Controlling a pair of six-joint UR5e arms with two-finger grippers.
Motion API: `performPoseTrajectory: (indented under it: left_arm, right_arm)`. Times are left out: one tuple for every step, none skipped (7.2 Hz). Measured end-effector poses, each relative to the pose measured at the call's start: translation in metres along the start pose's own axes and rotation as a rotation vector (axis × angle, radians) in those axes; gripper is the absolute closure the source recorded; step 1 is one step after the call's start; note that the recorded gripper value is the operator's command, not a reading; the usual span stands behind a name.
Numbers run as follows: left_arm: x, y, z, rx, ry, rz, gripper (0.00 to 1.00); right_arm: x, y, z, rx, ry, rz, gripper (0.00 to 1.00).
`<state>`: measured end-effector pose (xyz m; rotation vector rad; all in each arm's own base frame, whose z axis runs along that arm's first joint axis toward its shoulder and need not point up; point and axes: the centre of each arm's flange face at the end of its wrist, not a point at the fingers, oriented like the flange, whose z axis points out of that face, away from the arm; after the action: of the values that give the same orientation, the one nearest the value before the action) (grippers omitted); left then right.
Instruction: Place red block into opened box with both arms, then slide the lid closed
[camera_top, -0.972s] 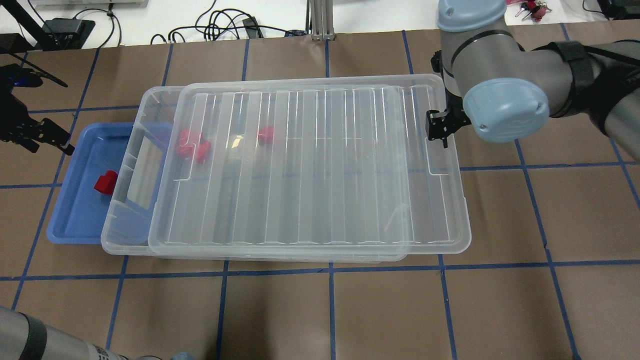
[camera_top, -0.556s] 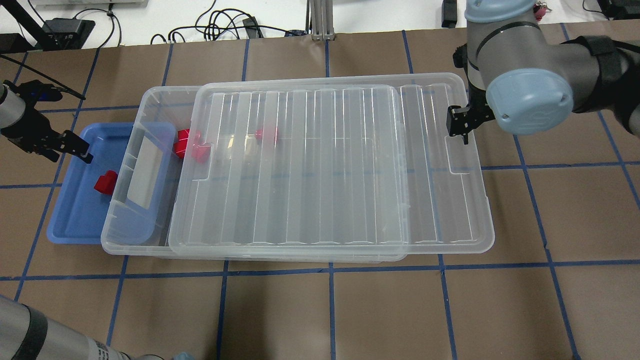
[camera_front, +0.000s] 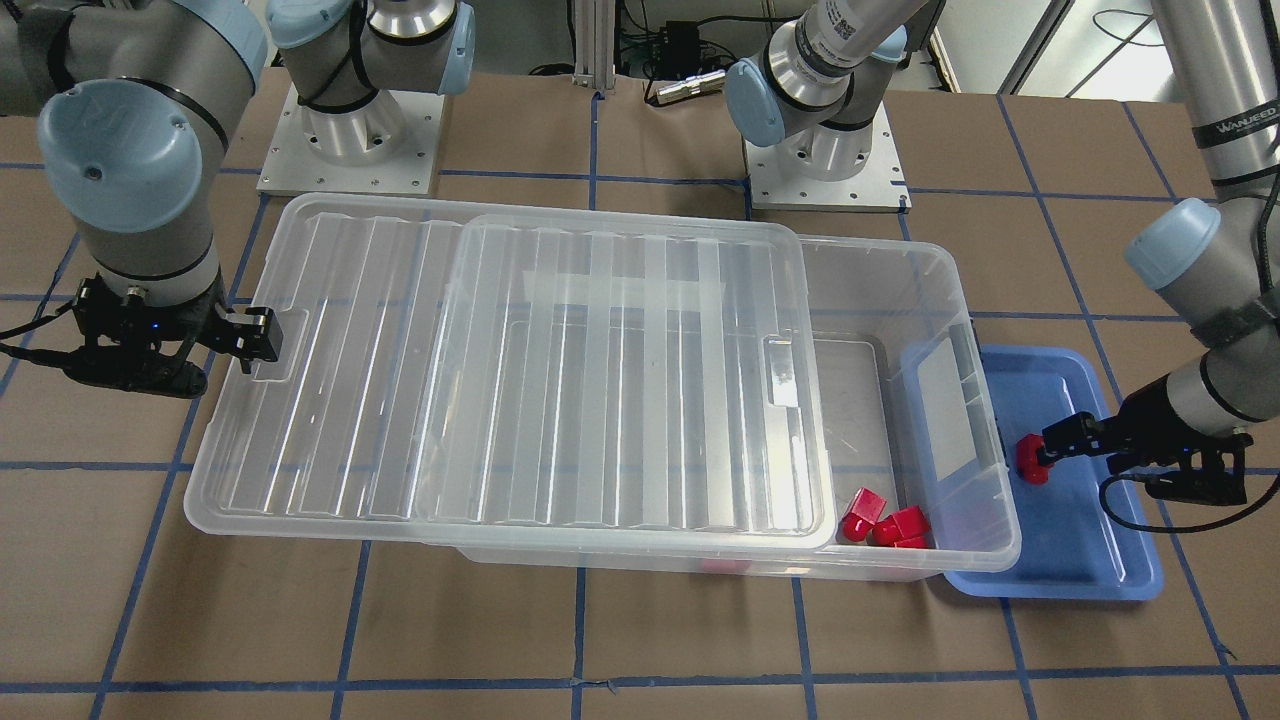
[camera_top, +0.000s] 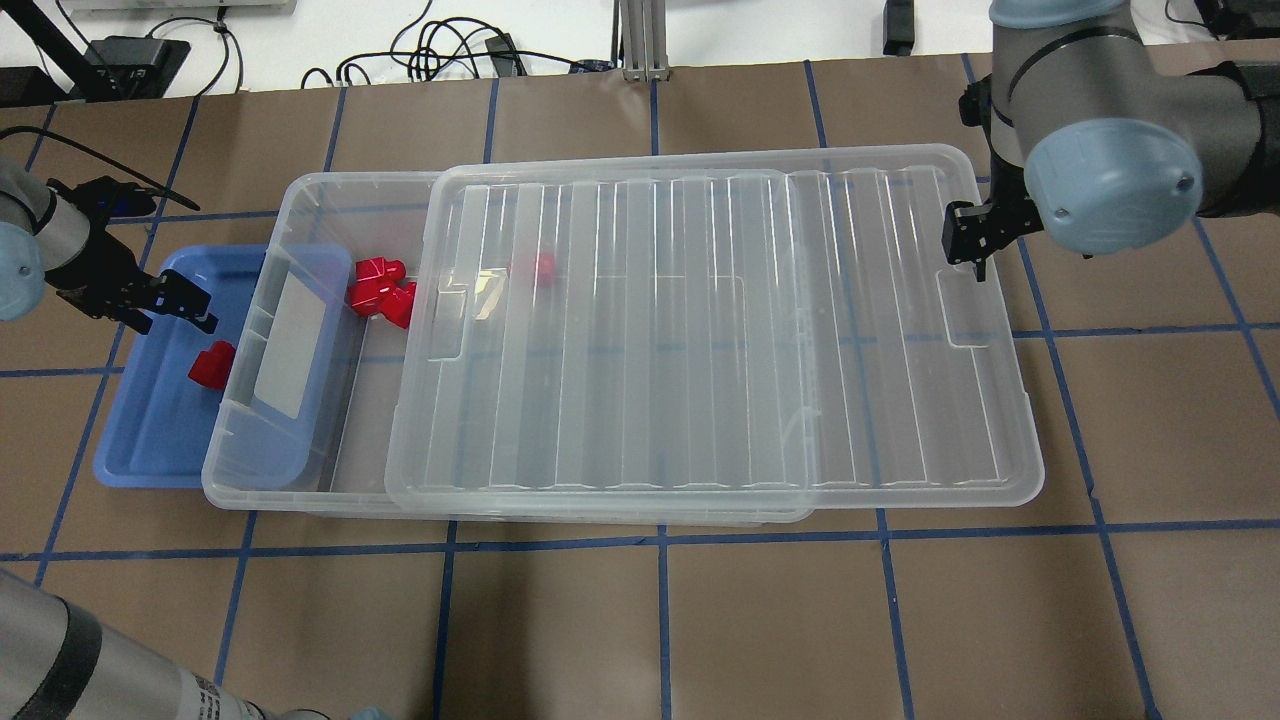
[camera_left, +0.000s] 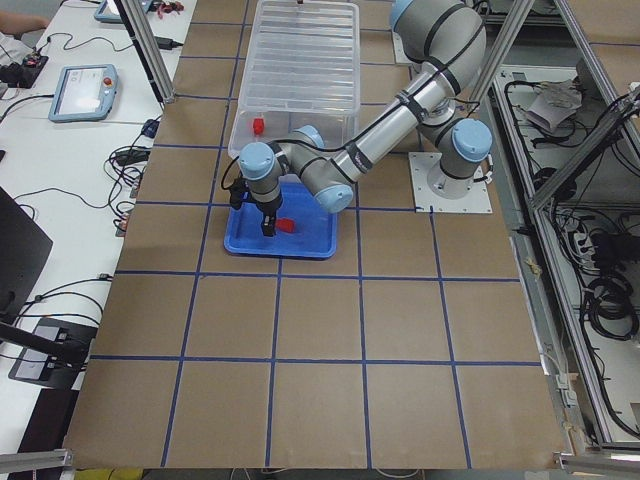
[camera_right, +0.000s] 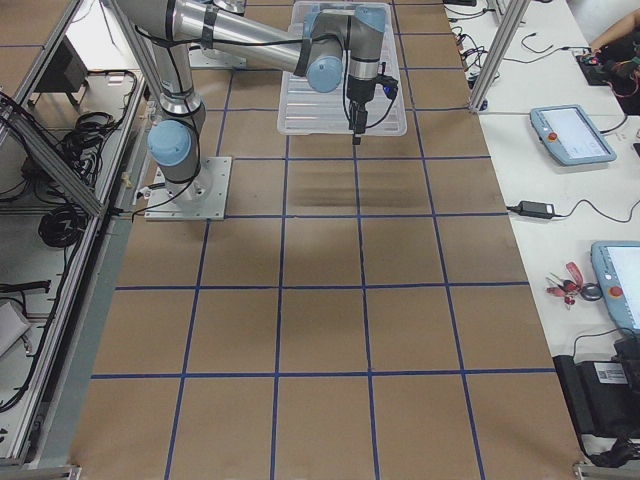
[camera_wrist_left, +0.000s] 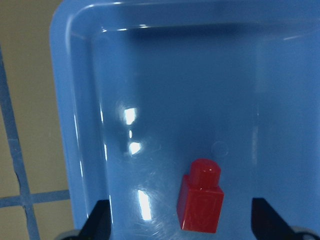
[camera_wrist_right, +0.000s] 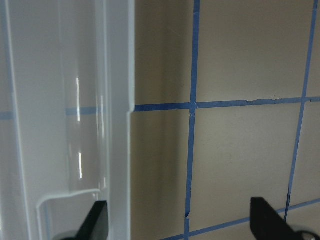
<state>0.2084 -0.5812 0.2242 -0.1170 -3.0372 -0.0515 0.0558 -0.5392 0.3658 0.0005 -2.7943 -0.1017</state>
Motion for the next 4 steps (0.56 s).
performPoseTrajectory:
  left_arm:
    - [0.005, -0.001, 0.008, 0.004, 0.004, 0.001, 0.0]
    - [0.008, 0.0, 0.016, 0.005, 0.005, 0.001, 0.0]
    - [0.01, 0.002, 0.023, 0.0, 0.01, 0.0, 0.0]
    - [0.011, 0.004, 0.03, -0.007, 0.014, 0.0, 0.0]
  right_arm:
    - [0.008, 0.0, 0.002, -0.007, 0.0, 0.006, 0.0]
    - [0.015, -0.001, 0.004, -0.011, -0.001, 0.012, 0.0]
    - [0.02, -0.001, 0.006, -0.015, -0.002, 0.018, 0.0]
    - [0.023, -0.002, 0.007, -0.017, -0.003, 0.02, 0.0]
